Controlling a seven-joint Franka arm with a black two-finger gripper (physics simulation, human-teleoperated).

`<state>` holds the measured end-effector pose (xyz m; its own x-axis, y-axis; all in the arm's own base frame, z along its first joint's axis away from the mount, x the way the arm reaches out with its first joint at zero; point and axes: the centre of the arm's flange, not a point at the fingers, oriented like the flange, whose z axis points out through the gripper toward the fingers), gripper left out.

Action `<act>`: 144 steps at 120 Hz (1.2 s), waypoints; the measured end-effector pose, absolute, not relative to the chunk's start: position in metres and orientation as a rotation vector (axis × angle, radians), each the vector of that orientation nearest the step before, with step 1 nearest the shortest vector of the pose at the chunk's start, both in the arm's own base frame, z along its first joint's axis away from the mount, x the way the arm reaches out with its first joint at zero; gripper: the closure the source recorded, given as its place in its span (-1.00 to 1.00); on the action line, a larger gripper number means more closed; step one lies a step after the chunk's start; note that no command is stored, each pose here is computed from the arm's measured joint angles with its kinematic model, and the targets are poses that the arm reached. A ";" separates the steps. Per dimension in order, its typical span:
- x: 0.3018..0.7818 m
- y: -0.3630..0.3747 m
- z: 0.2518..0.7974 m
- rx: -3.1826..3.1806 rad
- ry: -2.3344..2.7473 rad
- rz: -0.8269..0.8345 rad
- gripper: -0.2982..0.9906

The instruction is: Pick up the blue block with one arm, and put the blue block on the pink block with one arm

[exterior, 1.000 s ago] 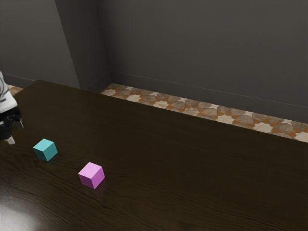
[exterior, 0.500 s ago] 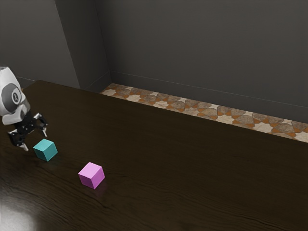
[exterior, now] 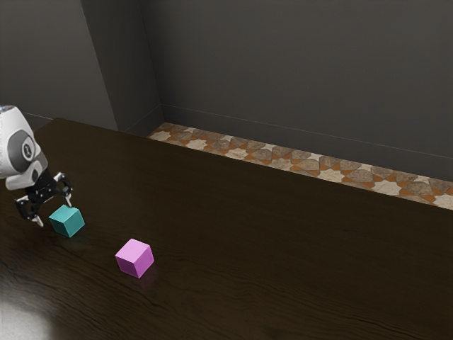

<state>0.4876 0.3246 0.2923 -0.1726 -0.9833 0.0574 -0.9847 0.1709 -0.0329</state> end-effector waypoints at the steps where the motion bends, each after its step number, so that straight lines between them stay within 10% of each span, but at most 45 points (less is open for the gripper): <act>1: 0.488 0.325 0.292 2.007 -2.385 0.097 -0.54; 144: 0.509 0.321 0.247 2.259 -2.117 -0.009 -0.54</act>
